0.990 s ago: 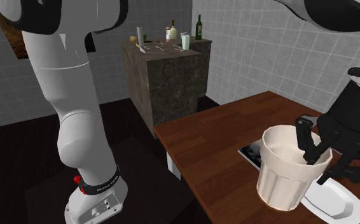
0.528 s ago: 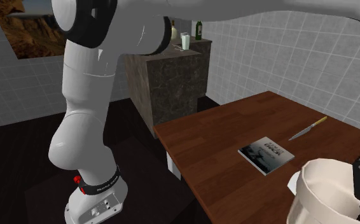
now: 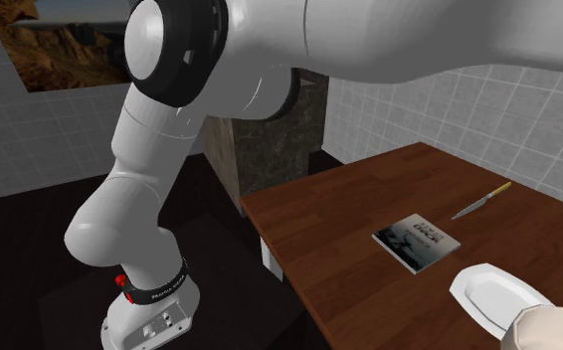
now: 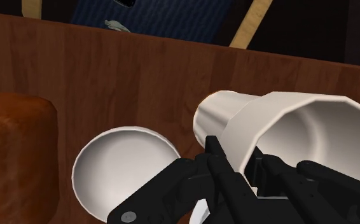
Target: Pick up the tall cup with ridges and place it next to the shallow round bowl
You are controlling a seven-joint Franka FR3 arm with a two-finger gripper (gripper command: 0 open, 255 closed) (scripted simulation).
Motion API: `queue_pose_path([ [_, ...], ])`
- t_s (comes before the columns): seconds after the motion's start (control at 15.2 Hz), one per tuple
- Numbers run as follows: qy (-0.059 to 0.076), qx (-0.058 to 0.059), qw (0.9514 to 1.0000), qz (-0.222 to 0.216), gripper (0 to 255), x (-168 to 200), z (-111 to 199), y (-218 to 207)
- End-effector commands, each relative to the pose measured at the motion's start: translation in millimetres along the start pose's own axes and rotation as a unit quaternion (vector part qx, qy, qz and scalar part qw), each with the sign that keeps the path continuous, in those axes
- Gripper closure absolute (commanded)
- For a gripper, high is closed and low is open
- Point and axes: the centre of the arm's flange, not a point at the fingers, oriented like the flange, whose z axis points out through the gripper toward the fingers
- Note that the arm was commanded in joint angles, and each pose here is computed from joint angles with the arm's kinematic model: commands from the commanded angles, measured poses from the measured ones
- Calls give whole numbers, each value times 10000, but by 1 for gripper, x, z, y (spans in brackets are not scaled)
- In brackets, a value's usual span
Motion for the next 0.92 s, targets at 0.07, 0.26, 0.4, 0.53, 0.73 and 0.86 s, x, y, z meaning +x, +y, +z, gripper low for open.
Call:
queue_pose_path([
  [0.07,4,-4,10000,-2,255,0,15,2],
  [0.26,4,-4,10000,-2,255,0,31,3],
  [0.4,4,-4,10000,-2,255,0,42,4],
  [0.53,4,-4,10000,-2,255,0,52,5],
  [0.73,4,-4,10000,-2,255,0,68,6],
  [0.86,4,-4,10000,-2,255,0,79,7],
])
